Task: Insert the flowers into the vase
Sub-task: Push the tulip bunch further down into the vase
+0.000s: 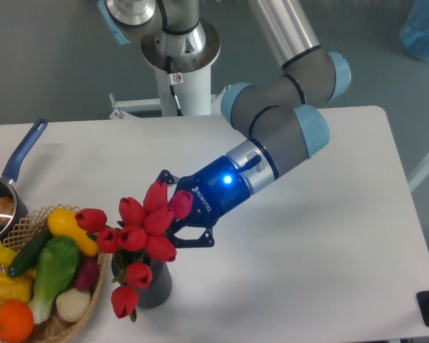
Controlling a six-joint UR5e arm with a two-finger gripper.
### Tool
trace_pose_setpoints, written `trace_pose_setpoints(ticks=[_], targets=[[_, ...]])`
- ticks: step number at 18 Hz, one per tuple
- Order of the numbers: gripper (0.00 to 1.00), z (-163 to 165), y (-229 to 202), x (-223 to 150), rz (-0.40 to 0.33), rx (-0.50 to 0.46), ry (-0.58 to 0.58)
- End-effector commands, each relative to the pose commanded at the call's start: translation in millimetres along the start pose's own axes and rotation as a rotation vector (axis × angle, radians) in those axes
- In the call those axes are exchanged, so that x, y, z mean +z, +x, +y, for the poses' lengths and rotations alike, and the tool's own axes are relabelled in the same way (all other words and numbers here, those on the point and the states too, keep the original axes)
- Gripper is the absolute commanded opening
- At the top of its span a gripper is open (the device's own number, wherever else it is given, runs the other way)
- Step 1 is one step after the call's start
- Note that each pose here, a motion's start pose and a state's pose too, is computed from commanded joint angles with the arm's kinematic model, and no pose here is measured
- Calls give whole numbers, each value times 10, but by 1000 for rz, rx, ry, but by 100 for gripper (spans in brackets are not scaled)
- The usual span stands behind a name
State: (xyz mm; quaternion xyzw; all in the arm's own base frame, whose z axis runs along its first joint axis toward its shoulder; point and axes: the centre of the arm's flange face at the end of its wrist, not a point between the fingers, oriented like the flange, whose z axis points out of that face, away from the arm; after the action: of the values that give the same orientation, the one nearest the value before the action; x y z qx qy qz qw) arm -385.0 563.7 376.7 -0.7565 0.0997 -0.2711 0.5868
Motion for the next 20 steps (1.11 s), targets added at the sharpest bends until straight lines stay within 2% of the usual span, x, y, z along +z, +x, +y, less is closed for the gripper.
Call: trace_pose_setpoints(ticks=[8, 20], targets=[[0, 230, -47, 53, -5, -28, -24], [0, 645, -44, 216, 19, 1, -49]])
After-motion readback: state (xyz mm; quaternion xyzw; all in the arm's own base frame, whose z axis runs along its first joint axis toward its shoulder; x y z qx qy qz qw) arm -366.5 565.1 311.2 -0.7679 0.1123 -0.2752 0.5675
